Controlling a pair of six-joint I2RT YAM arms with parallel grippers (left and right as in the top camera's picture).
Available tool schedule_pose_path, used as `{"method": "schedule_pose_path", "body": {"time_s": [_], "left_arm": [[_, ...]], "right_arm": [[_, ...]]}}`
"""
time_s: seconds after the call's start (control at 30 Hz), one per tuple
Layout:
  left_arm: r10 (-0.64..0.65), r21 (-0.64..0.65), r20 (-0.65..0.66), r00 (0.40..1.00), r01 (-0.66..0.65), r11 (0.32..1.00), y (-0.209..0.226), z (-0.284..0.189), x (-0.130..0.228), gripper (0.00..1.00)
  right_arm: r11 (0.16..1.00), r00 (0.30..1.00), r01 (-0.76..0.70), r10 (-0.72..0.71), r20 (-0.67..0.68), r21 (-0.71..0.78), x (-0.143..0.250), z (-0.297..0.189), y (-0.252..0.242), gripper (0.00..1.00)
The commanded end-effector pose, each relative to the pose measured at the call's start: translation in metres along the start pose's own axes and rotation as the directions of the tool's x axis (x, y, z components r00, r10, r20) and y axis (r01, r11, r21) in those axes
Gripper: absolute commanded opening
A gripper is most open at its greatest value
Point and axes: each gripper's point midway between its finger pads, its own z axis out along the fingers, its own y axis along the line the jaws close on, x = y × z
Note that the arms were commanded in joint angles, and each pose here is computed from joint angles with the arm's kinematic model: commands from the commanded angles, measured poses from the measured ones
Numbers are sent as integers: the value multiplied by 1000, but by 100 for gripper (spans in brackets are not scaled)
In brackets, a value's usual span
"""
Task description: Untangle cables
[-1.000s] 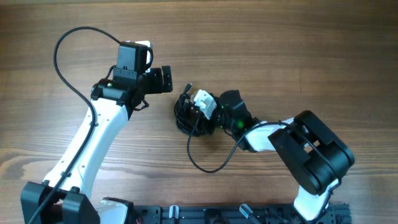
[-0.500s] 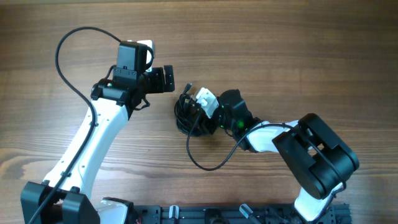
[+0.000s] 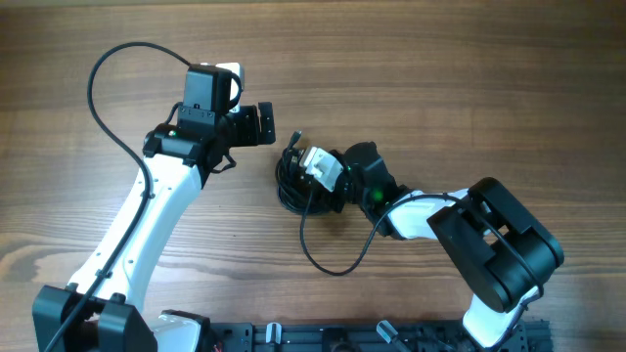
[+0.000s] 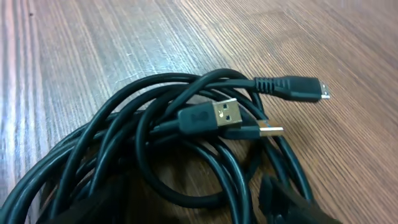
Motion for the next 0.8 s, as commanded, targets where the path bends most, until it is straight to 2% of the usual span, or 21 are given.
{"method": "schedule_pose_path", "body": {"time_s": [0.0, 0.17, 0.3, 0.37, 0.4, 0.5, 0.67, 0.73, 0.77], "left_arm": [[17, 5, -11, 1000, -17, 1000, 0, 4, 3, 100], [17, 5, -11, 1000, -17, 1000, 0, 4, 3, 100], [18, 6, -8, 1000, -17, 1000, 0, 4, 2, 100], [18, 6, -8, 1000, -17, 1000, 0, 4, 2, 100], [18, 6, -8, 1000, -17, 1000, 0, 4, 2, 100], [18, 6, -8, 1000, -17, 1000, 0, 4, 2, 100], [17, 6, -8, 1000, -17, 1000, 0, 4, 2, 99], [17, 6, -8, 1000, -17, 1000, 0, 4, 2, 100], [18, 6, -8, 1000, -17, 1000, 0, 4, 2, 100]], "right_arm": [[990, 996, 88, -88, 1, -107, 11, 5, 24, 71], [960, 974, 224, -227, 2, -168, 24, 12, 42, 73], [954, 972, 229, -235, -12, -194, 34, 14, 47, 71], [951, 973, 221, -229, -13, -214, 36, 14, 51, 67], [952, 974, 216, -226, -22, -219, 39, 14, 52, 57], [949, 975, 198, -216, -46, -245, 46, 12, 57, 46], [926, 963, 239, -265, -53, -293, 54, 9, 65, 41], [923, 960, 250, -276, -50, -294, 55, 9, 65, 36], [922, 960, 250, -277, -51, -295, 55, 9, 65, 29]]}}
